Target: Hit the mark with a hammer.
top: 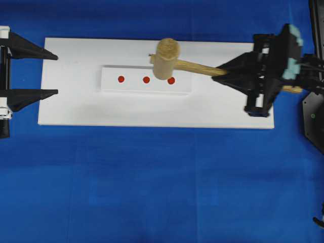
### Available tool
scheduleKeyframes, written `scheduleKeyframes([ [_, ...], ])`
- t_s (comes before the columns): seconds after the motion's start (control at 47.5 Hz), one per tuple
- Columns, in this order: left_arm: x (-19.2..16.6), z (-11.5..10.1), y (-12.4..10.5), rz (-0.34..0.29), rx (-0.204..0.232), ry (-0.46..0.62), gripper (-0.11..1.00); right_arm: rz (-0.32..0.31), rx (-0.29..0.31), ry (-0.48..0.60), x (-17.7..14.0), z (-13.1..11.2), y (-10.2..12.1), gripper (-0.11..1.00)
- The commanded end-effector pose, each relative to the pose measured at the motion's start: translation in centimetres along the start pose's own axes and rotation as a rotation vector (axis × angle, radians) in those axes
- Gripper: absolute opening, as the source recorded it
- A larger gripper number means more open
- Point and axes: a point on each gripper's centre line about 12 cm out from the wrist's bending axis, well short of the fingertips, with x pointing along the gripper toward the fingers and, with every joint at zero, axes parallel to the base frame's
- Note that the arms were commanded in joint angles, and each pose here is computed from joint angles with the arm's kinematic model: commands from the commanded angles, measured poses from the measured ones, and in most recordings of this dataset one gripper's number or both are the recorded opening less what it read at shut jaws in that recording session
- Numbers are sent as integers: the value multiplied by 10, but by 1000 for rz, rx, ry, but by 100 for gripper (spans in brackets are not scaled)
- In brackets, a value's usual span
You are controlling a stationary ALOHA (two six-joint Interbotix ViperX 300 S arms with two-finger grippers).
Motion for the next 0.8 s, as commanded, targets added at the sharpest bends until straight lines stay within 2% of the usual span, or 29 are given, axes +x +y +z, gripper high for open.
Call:
scheduleKeyframes([
  [0.0,1,4,1,2,-3,-14,83,4,0,-35,-6,10,0,2],
  [0.232,1,4,1,2,-3,-15,83,-23,-7,22,4,-4,-6,2],
  [0.421,1,4,1,2,-3,-15,83,-69,-2,223,32,-59,-15,2],
  [0.505,1,4,1,2,-3,-15,83,-83,-1,280,43,-74,-17,2],
  [0.652,0,5,1,3,-3,-20,83,-80,-15,262,44,-68,-16,2],
  [0.779,0,5,1,3,-3,-18,83,-66,-15,198,35,-51,-13,2],
])
